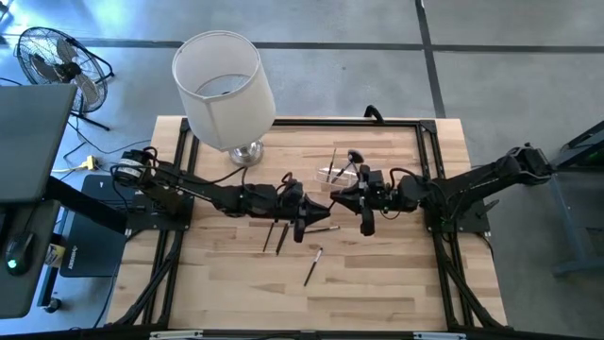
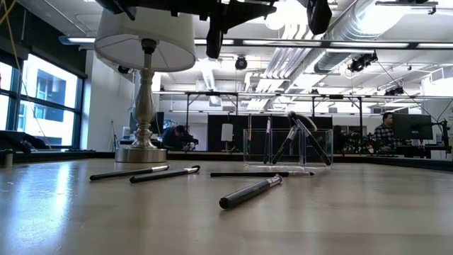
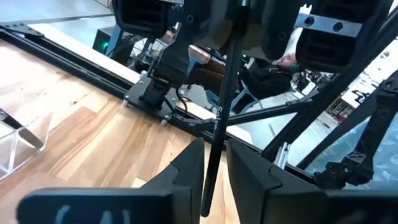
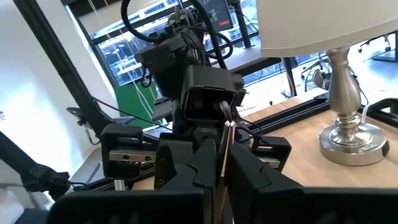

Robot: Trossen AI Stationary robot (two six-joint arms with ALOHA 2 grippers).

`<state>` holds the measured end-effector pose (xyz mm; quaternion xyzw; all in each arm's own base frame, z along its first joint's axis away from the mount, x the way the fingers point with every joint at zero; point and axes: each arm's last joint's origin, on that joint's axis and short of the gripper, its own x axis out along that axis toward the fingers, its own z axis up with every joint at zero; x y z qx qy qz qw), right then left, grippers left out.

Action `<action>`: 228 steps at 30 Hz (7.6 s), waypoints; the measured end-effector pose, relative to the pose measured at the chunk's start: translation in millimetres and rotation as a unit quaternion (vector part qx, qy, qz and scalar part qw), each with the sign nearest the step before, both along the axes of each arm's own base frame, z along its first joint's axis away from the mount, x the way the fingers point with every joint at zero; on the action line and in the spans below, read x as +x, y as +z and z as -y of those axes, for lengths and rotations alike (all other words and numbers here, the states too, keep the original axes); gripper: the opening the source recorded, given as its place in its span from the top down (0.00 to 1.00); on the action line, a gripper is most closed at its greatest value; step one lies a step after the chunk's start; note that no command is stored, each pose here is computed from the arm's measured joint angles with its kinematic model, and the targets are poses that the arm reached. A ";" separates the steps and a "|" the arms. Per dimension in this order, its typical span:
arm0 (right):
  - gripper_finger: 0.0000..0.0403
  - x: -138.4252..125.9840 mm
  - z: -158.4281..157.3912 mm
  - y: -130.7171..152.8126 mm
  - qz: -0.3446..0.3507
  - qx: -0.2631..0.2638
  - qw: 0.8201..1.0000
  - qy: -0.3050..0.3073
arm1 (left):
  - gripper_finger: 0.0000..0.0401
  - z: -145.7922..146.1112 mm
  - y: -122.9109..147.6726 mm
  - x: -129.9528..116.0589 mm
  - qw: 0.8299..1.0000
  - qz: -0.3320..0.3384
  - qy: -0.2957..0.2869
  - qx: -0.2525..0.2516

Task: Pick & Place Makeup Supplies
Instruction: Put the makeup brush into the transparent organizer

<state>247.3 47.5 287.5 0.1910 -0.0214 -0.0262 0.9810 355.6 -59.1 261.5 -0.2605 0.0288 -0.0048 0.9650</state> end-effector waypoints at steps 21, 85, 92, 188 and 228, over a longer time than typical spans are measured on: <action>0.97 0.1 -1.4 -4.6 -0.022 0.043 0.998 0.028 | 0.77 -15.9 -1.6 2.4 0.995 -0.015 -0.073 -0.067; 0.91 0.8 3.0 -15.0 -0.077 0.041 0.994 0.068 | 0.97 -10.7 33.5 41.5 0.990 -0.124 -0.070 0.003; 0.75 -13.1 6.0 -7.6 -0.089 0.020 0.993 0.071 | 0.97 -11.2 32.6 41.3 0.990 -0.127 -0.054 0.006; 0.63 -106.7 22.7 -93.9 -0.225 0.148 0.963 0.009 | 0.84 -60.9 61.6 93.6 0.919 -0.260 0.124 0.268; 0.89 -92.0 13.6 -88.3 -0.169 0.187 0.968 0.003 | 0.99 74.2 -39.7 36.5 0.866 -0.495 0.073 -0.014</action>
